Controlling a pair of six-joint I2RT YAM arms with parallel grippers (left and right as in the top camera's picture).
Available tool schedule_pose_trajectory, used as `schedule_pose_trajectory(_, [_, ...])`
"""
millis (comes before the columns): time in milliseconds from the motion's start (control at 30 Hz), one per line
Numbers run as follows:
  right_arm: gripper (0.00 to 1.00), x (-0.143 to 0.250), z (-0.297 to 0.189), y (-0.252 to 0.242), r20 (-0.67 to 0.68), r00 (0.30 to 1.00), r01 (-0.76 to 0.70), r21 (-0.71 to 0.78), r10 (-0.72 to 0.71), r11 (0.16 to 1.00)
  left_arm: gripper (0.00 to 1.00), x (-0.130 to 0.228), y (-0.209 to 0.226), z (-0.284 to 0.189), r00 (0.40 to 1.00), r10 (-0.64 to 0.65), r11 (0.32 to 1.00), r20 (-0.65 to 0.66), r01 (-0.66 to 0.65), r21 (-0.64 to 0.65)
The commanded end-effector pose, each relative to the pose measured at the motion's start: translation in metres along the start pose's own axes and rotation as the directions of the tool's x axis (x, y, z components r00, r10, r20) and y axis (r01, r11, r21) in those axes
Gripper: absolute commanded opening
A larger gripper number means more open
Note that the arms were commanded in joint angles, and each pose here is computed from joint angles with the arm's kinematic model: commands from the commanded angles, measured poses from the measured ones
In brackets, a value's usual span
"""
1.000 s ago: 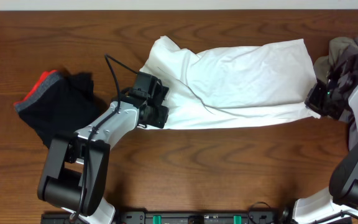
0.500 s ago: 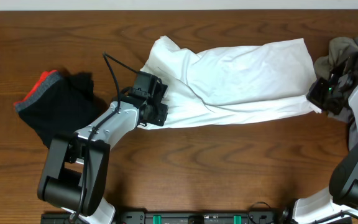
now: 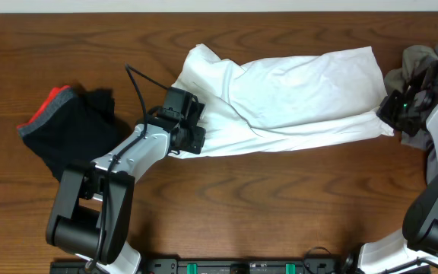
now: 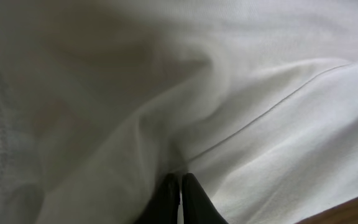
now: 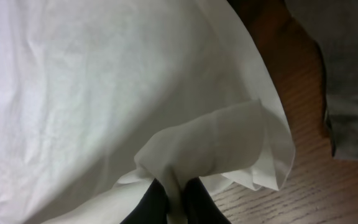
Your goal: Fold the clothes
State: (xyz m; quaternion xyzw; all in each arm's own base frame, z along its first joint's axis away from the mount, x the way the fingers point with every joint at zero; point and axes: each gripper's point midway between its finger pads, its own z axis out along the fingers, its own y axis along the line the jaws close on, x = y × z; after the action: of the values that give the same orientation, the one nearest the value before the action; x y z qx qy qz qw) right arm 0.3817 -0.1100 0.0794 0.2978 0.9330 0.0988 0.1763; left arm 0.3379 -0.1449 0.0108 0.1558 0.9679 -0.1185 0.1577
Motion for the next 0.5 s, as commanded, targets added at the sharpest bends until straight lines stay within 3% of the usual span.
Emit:
schedule_pose_trajectory(0, [0.11,-0.0018,0.0013,-0.0050,0.001,1.000,-0.029,0.003,0.029,1.000,0.07,0.0043,0.0043,0.0038,1.000,-0.010,1.000,-0.014,0.010,-0.014])
schedule_pose_trajectory(200, [0.13,0.0026,0.0012,-0.0062,-0.017,0.999,-0.033,0.009,0.033,0.999,0.07,0.0043,0.0043,0.0038,1.000,-0.010,1.000,-0.014,0.010,-0.014])
schedule_pose_trajectory(400, [0.01,0.0040,0.0012,-0.0066,-0.022,0.999,-0.035,0.011,0.035,0.999,0.07,0.0043,0.0043,0.0038,1.000,-0.010,1.000,-0.014,0.010,-0.014])
schedule_pose_trajectory(467, [0.01,0.0032,0.0012,-0.0064,-0.019,0.999,-0.034,0.010,0.035,0.999,0.07,0.0044,0.0043,0.0038,1.000,-0.011,1.000,-0.014,0.010,-0.014])
